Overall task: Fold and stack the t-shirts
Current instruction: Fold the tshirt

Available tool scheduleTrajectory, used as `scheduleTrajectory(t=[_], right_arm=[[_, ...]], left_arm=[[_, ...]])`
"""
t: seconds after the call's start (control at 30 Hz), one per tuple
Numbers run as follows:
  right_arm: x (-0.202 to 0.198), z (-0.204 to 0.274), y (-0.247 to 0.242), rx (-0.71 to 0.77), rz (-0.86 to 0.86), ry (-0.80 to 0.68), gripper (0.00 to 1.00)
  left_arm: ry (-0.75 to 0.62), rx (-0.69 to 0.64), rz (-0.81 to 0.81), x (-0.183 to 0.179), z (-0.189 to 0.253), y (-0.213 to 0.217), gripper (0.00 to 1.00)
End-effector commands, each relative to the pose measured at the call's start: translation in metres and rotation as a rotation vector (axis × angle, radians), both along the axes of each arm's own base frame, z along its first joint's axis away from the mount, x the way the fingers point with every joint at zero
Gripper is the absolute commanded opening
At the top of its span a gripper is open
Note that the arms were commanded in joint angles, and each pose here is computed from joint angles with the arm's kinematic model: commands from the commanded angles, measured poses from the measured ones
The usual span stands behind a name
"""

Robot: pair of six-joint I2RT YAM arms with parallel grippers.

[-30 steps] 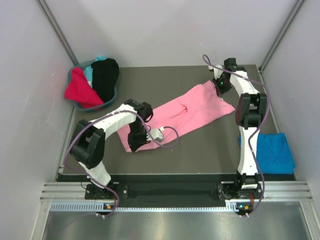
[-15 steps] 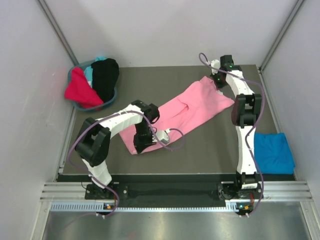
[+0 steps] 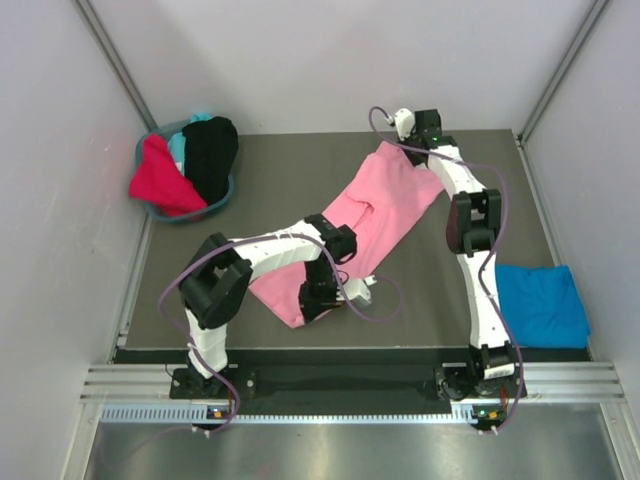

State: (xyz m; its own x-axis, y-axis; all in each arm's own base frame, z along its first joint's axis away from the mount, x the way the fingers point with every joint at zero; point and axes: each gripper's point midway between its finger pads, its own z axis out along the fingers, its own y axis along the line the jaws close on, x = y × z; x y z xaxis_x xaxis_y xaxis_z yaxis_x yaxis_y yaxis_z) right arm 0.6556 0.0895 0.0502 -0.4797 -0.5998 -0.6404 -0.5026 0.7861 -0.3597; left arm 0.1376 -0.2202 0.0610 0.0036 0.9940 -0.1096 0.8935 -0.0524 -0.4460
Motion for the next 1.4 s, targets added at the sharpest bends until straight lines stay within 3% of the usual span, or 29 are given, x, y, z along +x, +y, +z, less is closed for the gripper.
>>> scheduleTrajectory(t=[0.0,0.3,1.03,1.13,1.2,1.23,1.27,1.37], right_arm=[[0.041,0.052,0.021,0.018,0.029,-0.236,0.00],[0.062,0.060,0.072,0.008,0.125,-0.390,0.00],[0.082,0.073,0.105,0.051,0.200,-0.583,0.00],[0.082,0.075,0.108,0.055,0.206,-0.594,0.00],[0.083,0.079,0.106,0.065,0.184,-0.609,0.00],[0.087,0.092,0.099,0.068,0.140,-0.654,0.03],[0.087,0.093,0.096,0.073,0.121,-0.662,0.06],[0.086,0.140,0.077,0.119,0.030,-0.748,0.34]], left_arm=[[0.037,-0.065,0.011,-0.011,0.006,-0.031,0.04],[0.107,-0.107,0.044,-0.021,-0.004,-0.080,0.04],[0.195,-0.210,0.062,-0.030,-0.020,-0.156,0.07],[0.195,-0.222,0.066,-0.029,-0.021,-0.162,0.11],[0.186,-0.236,0.070,-0.026,-0.019,-0.167,0.22],[0.174,-0.253,0.076,-0.023,-0.013,-0.172,0.33],[0.159,-0.275,0.079,-0.020,-0.005,-0.177,0.35],[0.071,-0.358,0.091,-0.005,0.031,-0.192,0.36]])
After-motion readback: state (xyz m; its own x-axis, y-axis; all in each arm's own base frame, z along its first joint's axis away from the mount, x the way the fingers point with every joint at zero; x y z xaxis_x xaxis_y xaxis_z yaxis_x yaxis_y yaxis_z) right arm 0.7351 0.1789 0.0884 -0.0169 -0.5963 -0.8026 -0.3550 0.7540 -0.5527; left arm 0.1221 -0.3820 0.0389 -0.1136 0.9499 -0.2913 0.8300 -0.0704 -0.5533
